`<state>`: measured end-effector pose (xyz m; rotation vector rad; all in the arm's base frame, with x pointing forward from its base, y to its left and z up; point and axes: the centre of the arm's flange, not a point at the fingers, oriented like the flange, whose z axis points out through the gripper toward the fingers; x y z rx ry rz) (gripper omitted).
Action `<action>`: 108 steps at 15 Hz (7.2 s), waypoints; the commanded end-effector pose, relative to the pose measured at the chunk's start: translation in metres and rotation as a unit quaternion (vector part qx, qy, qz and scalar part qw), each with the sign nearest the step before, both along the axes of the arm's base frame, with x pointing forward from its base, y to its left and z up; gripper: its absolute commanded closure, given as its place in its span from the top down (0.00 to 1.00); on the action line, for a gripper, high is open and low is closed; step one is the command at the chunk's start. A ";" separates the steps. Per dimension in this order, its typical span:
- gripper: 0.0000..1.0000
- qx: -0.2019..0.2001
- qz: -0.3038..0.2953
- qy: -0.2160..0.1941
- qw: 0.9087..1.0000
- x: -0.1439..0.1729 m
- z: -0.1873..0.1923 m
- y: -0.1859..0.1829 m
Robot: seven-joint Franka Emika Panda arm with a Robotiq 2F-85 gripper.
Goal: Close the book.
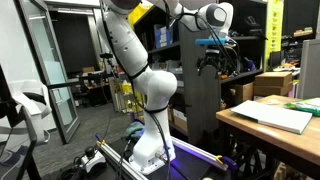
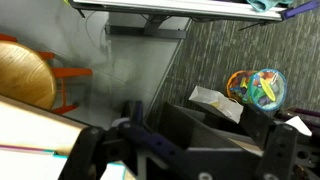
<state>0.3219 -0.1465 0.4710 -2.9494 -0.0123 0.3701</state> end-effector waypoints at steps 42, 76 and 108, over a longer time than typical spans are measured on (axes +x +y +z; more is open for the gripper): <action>1.00 0.023 0.026 0.055 0.998 -0.026 -0.083 0.145; 1.00 -0.077 -0.102 -0.153 0.980 0.011 -0.074 0.127; 1.00 -0.233 -0.179 -0.201 0.935 0.085 -0.112 0.130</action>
